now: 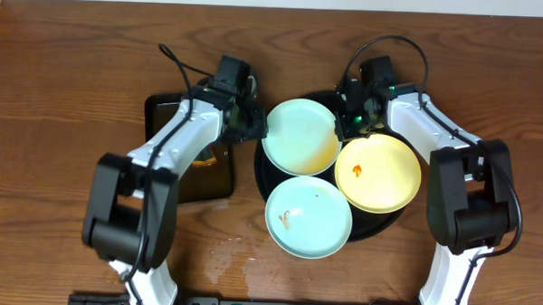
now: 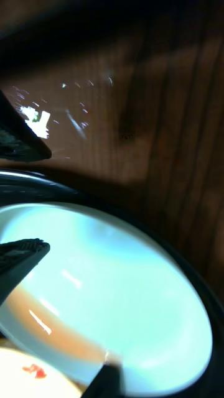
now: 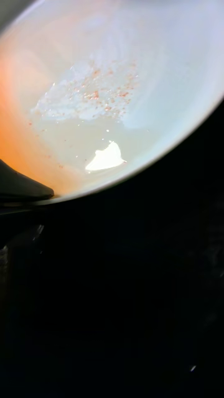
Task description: Clean dirty plates on tray and stack at the side
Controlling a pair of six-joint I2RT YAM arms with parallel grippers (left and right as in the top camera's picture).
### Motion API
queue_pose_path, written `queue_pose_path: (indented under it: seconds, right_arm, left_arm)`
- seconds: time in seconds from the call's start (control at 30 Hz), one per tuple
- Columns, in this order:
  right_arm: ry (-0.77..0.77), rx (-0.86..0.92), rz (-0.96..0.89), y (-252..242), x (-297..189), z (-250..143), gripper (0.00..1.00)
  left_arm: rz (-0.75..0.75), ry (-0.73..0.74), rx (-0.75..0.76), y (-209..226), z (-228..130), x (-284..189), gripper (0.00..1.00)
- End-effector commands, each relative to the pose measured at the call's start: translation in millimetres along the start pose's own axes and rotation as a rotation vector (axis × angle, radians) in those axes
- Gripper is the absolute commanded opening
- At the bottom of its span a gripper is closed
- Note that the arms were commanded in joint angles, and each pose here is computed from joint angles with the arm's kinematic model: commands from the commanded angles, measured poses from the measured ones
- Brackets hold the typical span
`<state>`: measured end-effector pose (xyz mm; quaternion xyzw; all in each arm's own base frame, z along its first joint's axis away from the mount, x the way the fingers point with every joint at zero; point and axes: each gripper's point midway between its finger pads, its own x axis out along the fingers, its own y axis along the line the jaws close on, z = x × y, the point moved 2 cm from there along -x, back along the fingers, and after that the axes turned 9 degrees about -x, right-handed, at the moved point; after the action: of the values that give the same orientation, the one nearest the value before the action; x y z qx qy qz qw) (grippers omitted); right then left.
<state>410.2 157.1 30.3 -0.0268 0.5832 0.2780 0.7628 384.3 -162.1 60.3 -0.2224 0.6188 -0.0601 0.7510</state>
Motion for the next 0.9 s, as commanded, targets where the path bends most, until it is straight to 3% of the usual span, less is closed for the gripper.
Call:
queue_pose_path:
  seconds: [0.0,0.23,0.3,0.4,0.67,0.87]
  right_arm:
    - [-0.051,-0.031,0.066,11.9,-12.0,10.4,0.01]
    - [-0.081,-0.042,0.143,23.3,-13.5,16.0,0.01]
    - [-0.081,-0.046,0.143,23.4,-13.5,15.8,0.01]
    - [-0.084,-0.069,0.144,22.3,-14.1,15.9,0.01]
    - [-0.100,-0.126,0.232,31.7,-18.2,14.9,0.22]
    - [-0.123,-0.139,0.316,37.0,-24.7,14.7,0.22]
  left_arm:
    - [-0.010,0.029,0.005,4.5,-3.9,14.3,0.39]
    - [0.026,0.026,0.024,13.3,-2.1,26.2,0.19]
    - [0.079,-0.001,0.031,21.7,2.0,26.2,0.08]
    - [0.122,-0.027,0.032,28.1,6.0,25.5,0.08]
    - [0.127,-0.031,0.051,28.6,6.9,25.4,0.08]
    - [0.127,-0.031,0.062,28.8,6.9,25.8,0.08]
